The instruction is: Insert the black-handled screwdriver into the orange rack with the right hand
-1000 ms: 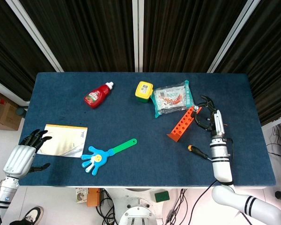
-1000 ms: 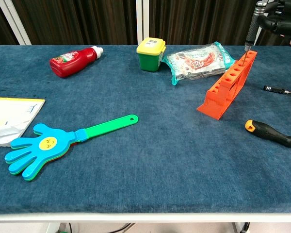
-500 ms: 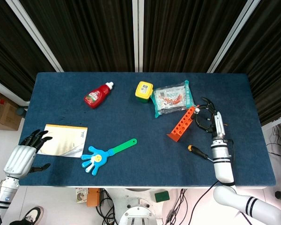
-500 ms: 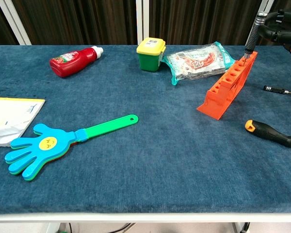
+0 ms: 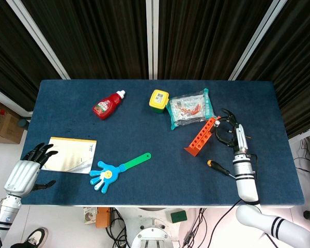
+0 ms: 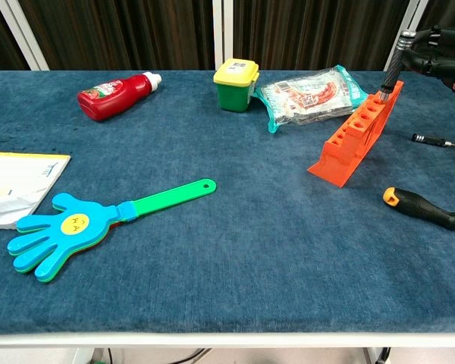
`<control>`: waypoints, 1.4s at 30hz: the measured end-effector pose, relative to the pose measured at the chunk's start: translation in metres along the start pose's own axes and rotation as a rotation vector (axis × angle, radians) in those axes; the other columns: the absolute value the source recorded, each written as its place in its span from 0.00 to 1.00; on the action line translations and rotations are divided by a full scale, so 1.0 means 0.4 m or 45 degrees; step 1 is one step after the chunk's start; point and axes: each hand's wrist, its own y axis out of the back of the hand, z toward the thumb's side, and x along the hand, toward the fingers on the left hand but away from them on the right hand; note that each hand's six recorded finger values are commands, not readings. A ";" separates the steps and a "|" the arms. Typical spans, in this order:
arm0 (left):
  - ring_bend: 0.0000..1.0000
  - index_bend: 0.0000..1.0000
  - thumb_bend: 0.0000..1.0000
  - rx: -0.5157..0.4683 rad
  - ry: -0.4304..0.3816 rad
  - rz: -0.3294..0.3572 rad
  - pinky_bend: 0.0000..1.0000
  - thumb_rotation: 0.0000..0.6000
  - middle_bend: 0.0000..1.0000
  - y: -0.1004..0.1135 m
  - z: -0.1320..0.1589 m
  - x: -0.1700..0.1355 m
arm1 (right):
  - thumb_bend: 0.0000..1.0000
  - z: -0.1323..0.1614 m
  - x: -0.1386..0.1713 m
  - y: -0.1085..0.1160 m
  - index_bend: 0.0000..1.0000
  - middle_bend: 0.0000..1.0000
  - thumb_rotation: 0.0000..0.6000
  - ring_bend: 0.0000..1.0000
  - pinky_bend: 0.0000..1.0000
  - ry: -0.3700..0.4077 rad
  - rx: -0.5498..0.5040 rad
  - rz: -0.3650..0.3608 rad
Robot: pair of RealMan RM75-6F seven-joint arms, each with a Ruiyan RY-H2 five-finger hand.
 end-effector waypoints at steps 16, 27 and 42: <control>0.04 0.22 0.01 0.000 0.002 -0.008 0.23 1.00 0.11 -0.003 -0.001 0.003 | 0.41 -0.010 -0.012 -0.012 0.74 0.10 1.00 0.00 0.00 -0.006 -0.017 0.004; 0.04 0.22 0.01 0.002 0.005 -0.005 0.23 1.00 0.11 -0.002 -0.002 0.003 | 0.41 -0.014 -0.019 -0.021 0.74 0.10 1.00 0.00 0.00 -0.021 -0.022 0.012; 0.04 0.22 0.01 0.002 0.002 -0.002 0.23 1.00 0.11 -0.001 -0.001 0.000 | 0.40 -0.025 -0.014 -0.022 0.73 0.10 1.00 0.00 0.00 -0.037 -0.003 0.015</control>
